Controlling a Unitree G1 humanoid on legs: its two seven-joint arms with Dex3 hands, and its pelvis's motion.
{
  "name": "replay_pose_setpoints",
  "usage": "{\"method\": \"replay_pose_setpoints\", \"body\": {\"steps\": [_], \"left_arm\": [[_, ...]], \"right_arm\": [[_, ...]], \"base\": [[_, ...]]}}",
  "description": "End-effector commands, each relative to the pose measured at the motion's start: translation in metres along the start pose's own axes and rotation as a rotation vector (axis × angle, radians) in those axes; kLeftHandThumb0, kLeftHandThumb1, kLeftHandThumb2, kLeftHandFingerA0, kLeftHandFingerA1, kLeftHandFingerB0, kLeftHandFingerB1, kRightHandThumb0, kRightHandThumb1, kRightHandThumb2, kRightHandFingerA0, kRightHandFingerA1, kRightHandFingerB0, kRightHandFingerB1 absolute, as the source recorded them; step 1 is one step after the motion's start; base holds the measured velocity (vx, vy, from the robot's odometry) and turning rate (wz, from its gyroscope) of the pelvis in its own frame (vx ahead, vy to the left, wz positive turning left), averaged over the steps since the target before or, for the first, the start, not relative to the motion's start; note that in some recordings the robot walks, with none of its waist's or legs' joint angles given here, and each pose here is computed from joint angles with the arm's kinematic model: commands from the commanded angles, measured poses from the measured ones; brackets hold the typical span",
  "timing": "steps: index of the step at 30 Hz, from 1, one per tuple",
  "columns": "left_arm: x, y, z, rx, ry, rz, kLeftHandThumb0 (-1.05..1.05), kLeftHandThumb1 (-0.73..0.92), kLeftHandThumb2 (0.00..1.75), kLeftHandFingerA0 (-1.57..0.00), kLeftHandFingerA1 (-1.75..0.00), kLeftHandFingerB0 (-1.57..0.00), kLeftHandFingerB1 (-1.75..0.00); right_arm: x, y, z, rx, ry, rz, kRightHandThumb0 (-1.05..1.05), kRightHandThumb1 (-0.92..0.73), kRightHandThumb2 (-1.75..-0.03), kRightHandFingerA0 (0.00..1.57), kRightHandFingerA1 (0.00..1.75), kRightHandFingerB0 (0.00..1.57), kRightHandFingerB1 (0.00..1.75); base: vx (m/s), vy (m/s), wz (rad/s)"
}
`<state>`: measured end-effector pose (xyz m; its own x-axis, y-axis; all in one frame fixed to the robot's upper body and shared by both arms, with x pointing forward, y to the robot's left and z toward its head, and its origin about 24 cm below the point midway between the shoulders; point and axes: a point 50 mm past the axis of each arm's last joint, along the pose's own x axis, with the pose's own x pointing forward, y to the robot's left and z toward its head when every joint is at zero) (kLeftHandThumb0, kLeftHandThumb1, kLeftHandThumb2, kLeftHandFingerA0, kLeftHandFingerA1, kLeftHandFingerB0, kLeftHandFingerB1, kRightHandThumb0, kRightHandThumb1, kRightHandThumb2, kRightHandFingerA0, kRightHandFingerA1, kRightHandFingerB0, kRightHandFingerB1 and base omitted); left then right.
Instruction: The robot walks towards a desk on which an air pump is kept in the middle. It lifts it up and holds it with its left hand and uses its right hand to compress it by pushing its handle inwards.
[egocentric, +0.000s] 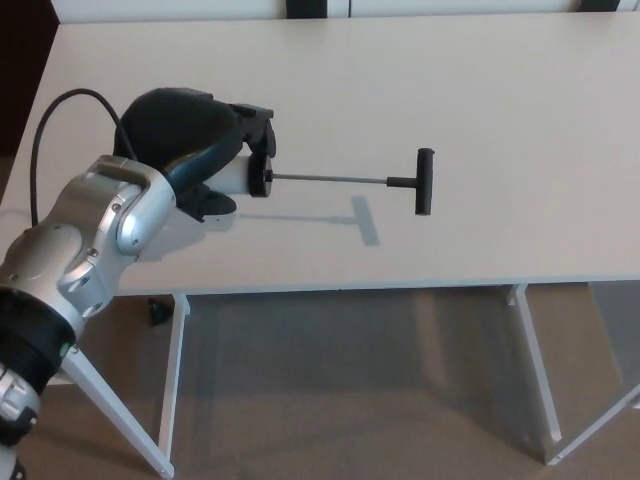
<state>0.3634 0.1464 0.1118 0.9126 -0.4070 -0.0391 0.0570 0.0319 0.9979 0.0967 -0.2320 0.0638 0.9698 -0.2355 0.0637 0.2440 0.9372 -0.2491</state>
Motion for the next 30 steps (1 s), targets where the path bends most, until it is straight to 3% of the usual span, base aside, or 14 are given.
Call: {"method": "replay_pose_setpoints", "body": {"steps": [1, 4, 5, 9, 11, 12, 17, 18, 19, 20, 21, 24, 25, 30], "left_arm": [[-0.013, 0.021, -0.002, 0.158, -0.124, -0.009, -0.16, 0.73, 0.55, -0.69, -1.73, -0.7, -1.0], [-0.013, 0.02, -0.001, 0.158, -0.134, -0.01, -0.16, 0.73, 0.55, -0.69, -1.73, -0.7, -1.0], [-0.013, 0.021, 0.0, 0.156, -0.133, -0.014, -0.2, 0.71, 0.56, -0.7, -1.74, -0.66, -1.15], [-0.013, 0.021, 0.0, 0.153, -0.129, -0.022, -0.2, 0.71, 0.56, -0.7, -1.74, -0.66, -1.15], [-0.012, 0.021, 0.002, 0.162, -0.13, -0.019, -0.25, 0.69, 0.55, -0.7, -1.73, -0.68, -1.02], [-0.01, 0.023, 0.003, 0.174, -0.13, -0.025, -0.23, 0.72, 0.51, -0.63, -1.75, -0.6, -1.23], [-0.008, 0.025, 0.005, 0.151, -0.122, -0.035, -0.29, 0.7, 0.56, -0.73, -1.71, -0.6, -1.47], [-0.008, 0.026, 0.004, 0.143, -0.118, -0.037, -0.35, 0.68, 0.56, -0.65, -1.72, -0.71, -0.9], [-0.008, 0.027, 0.003, 0.132, -0.107, -0.04, -0.41, 0.52, 0.82, -0.97, -1.35, -0.79, -0.91], [-0.007, 0.027, 0.003, 0.127, -0.099, -0.042, -0.41, 0.52, 0.82, -0.97, -1.35, -0.79, -0.91], [-0.007, 0.028, 0.003, 0.131, -0.096, -0.043, -0.36, 0.65, 0.6, -0.71, -1.67, -0.81, -0.75], [-0.007, 0.028, 0.004, 0.141, -0.101, -0.038, -0.37, 0.63, 0.61, -0.73, -1.63, -0.83, -0.7], [-0.006, 0.029, 0.006, 0.138, -0.111, -0.03, -0.49, 0.51, 0.68, -0.87, -1.48, -0.77, -0.58], [-0.006, 0.031, 0.01, 0.135, -0.122, -0.024, -0.36, 0.58, 0.59, -0.79, -1.57, -0.79, -0.48]], "right_arm": [[0.026, 0.007, 0.16, 0.016, -0.906, -0.096, -0.91, -0.74, -1.05, 0.08, 0.09, 0.1, 0.15], [0.046, 0.014, 0.16, 0.031, -0.868, -0.059, -0.91, -0.74, -1.05, 0.08, 0.09, 0.1, 0.15], [0.057, 0.018, 0.159, 0.045, -0.851, -0.051, -0.79, -0.87, -0.66, 0.0, 0.23, 0.04, 0.22], [0.069, 0.022, 0.16, 0.062, -0.837, -0.051, -0.79, -0.87, -0.66, 0.0, 0.23, 0.04, 0.22], [0.097, 0.03, 0.152, 0.09, -0.763, -0.047, -0.87, -0.92, -0.68, 0.0, 0.04, 0.0, 0.11], [0.121, 0.038, 0.141, 0.127, -0.673, -0.01, -0.9, -0.81, -1.16, 0.0, 0.11, 0.0, 0.08], [0.155, 0.055, 0.12, 0.16, -0.523, 0.054, -0.86, -0.81, -1.16, 0.0, 0.13, 0.0, 0.1], [0.161, 0.059, 0.115, 0.144, -0.488, 0.055, -0.84, -0.81, -1.15, 0.0, 0.15, 0.0, 0.12], [0.167, 0.064, 0.109, 0.128, -0.451, 0.059, -0.8, -0.8, -1.14, 0.0, 0.17, 0.0, 0.15], [0.171, 0.068, 0.106, 0.118, -0.429, 0.061, -0.8, -0.8, -1.14, 0.0, 0.17, 0.0, 0.15], [0.175, 0.073, 0.1, 0.126, -0.394, 0.074, -0.82, -0.8, -1.13, 0.0, 0.15, 0.0, 0.13], [0.181, 0.08, 0.09, 0.167, -0.34, 0.098, -0.82, -0.8, -1.13, 0.0, 0.15, 0.0, 0.13], [0.184, 0.085, 0.084, 0.231, -0.295, 0.112, -0.87, -0.82, -1.13, 0.0, 0.11, 0.0, 0.09], [0.19, 0.097, 0.069, 0.392, -0.183, 0.145, -0.81, -0.85, -1.16, 0.0, 0.14, 0.0, 0.13]], "base": [[0.0, 0.0, 0.0], [0.0, 0.0, 0.0], [0.0, 0.0, 0.0], [0.0, 0.0, 0.0], [0.0, 0.0, 0.0], [0.0, 0.0, 0.0], [0.0, 0.0, 0.0], [0.0, 0.0, 0.0], [0.0, 0.0, 0.0], [0.0, 0.0, 0.0], [0.0, 0.0, 0.0], [0.0, 0.0, 0.0], [0.0, 0.0, 0.0], [0.0, 0.0, 0.0]]}}
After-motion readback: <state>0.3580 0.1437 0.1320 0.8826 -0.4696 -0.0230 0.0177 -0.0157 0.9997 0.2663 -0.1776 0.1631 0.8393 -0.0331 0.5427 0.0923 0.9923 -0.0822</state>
